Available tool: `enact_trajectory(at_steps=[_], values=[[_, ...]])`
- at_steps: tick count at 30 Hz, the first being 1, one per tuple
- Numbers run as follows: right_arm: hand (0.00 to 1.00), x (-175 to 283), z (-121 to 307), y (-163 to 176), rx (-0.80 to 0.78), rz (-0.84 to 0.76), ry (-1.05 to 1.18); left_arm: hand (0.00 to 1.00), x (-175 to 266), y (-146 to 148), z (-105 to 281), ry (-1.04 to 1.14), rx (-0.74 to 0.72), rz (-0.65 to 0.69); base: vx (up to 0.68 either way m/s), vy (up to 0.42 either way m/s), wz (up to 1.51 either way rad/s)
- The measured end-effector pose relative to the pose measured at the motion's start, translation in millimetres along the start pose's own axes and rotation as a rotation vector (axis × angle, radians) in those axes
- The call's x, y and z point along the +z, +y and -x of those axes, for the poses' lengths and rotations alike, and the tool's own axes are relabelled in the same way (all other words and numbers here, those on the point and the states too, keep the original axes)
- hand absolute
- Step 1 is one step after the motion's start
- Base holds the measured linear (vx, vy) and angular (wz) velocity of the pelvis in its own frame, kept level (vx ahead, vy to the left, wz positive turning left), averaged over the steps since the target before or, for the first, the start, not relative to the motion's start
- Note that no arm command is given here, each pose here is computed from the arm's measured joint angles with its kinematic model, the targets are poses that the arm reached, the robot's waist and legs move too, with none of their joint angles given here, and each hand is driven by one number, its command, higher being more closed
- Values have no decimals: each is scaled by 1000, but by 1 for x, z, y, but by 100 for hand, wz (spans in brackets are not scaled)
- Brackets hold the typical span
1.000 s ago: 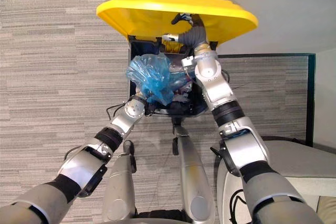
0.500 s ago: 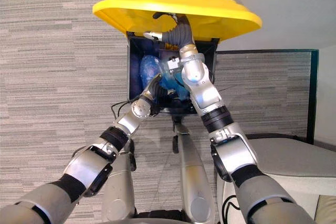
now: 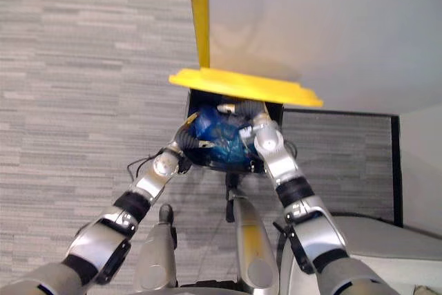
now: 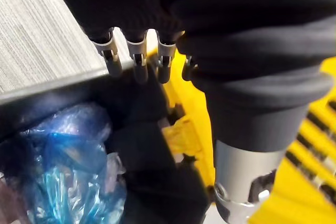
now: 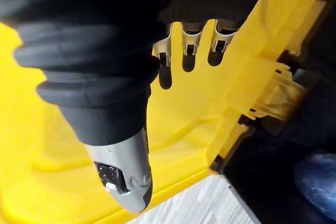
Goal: Gather rubbish on tea table into small bin, then transfer packed bag to large trash can.
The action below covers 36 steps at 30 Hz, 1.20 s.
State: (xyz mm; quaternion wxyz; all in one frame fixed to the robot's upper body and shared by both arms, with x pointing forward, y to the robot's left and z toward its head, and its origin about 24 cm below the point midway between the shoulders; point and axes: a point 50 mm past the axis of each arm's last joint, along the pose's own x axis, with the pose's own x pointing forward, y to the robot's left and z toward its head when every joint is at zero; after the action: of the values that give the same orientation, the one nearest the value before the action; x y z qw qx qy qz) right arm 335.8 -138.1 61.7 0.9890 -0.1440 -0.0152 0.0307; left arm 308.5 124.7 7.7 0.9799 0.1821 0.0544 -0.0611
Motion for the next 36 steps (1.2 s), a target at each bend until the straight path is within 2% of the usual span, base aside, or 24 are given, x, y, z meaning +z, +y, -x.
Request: enact_trajectory(at_steps=[2, 5, 11, 16, 22, 26, 29, 32, 36], values=[[0, -25, 16, 3, 1, -18, 81, 0, -31, 10, 25, 84, 49, 100, 15, 17, 10], [0, -48, 35, 1, -8, -33, 156, 0, -76, 19, 61, 241, 108, 178, -6, -9, 5], [0, -84, 66, -16, -67, -64, 288, 0, -147, 39, 132, 559, 262, 248, -3, -5, 0], [0, -106, 90, -20, -73, -47, 376, 0, -165, 28, 155, 671, 259, 292, -17, 7, -6], [0, -149, 132, -13, -72, -61, 588, 0, -170, 21, 162, 701, 250, 304, -143, 63, -26], [0, -176, 173, -6, -140, -143, 757, 0, -172, 17, 166, 723, 244, 307, -139, -40, -21], [0, -191, 192, -17, -233, -166, 856, 0, -168, 8, 159, 716, 240, 344, -67, -164, -15], [0, -201, 200, -36, -311, -166, 922, 0, -162, -12, 151, 711, 211, 403, -3, -127, -49], [0, -209, 217, -38, -366, -195, 994, 0, -165, -9, 150, 721, 211, 390, -56, 26, -6]])
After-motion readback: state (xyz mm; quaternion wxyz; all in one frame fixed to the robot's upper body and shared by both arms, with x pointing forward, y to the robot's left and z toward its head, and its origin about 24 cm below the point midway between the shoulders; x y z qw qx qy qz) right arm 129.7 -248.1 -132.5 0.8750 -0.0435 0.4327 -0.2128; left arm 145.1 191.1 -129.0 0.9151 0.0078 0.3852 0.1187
